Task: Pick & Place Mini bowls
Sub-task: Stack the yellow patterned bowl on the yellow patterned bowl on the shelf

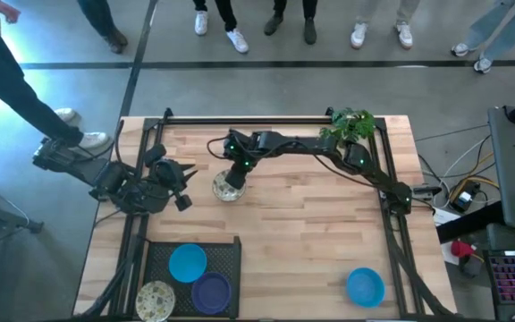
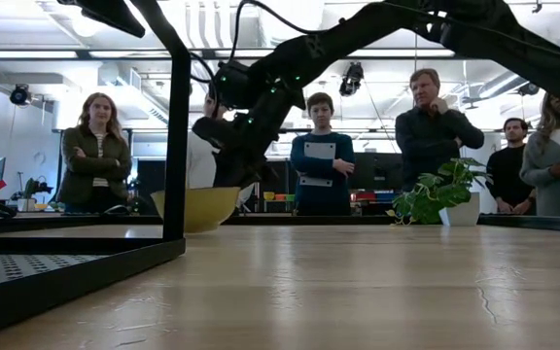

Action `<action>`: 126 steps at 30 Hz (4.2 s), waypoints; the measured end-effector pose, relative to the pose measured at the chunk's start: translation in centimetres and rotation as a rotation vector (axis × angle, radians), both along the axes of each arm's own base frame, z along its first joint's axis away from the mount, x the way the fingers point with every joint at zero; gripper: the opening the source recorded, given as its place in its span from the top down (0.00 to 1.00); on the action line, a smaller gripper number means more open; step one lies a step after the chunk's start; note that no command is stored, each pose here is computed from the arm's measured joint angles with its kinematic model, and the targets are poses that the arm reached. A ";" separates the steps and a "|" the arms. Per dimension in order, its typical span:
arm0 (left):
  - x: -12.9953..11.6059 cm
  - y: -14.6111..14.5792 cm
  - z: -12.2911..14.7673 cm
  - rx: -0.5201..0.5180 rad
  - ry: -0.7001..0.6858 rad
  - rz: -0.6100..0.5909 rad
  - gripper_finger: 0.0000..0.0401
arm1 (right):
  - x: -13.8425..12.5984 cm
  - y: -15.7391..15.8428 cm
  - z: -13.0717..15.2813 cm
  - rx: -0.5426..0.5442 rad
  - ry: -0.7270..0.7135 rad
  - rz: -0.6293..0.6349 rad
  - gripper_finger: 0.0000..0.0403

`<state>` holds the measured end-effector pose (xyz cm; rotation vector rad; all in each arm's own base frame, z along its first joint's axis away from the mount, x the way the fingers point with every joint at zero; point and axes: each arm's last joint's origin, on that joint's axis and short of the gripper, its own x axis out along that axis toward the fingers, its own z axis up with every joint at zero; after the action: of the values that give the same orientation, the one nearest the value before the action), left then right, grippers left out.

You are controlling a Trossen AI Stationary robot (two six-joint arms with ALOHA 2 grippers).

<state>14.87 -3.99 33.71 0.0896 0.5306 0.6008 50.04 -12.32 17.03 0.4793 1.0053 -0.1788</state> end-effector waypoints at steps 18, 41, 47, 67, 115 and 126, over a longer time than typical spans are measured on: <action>0.0 0.0 0.0 -0.001 0.001 -0.002 0.82 | 0.2 0.9 -0.9 0.013 0.019 0.018 0.96; 0.0 0.0 0.0 -0.002 0.001 -0.002 0.82 | 0.2 1.1 -1.1 0.012 0.029 0.022 0.94; 0.0 0.0 0.0 -0.002 0.001 -0.002 0.82 | 0.2 1.1 -1.1 0.012 0.029 0.022 0.94; 0.0 0.0 0.0 -0.003 0.000 -0.001 0.82 | 0.1 1.1 -1.1 0.021 0.042 0.006 0.60; 5.4 4.0 -5.1 -0.662 -0.067 0.602 0.70 | -13.5 5.1 27.7 -0.160 -0.350 0.334 0.55; 8.2 5.3 -8.5 -0.669 0.068 0.729 0.70 | -13.8 5.2 28.0 -0.168 -0.357 0.339 0.55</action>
<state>23.10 1.30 25.19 -0.7483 0.8122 1.0961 36.23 -7.11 45.01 0.1731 0.7004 0.1232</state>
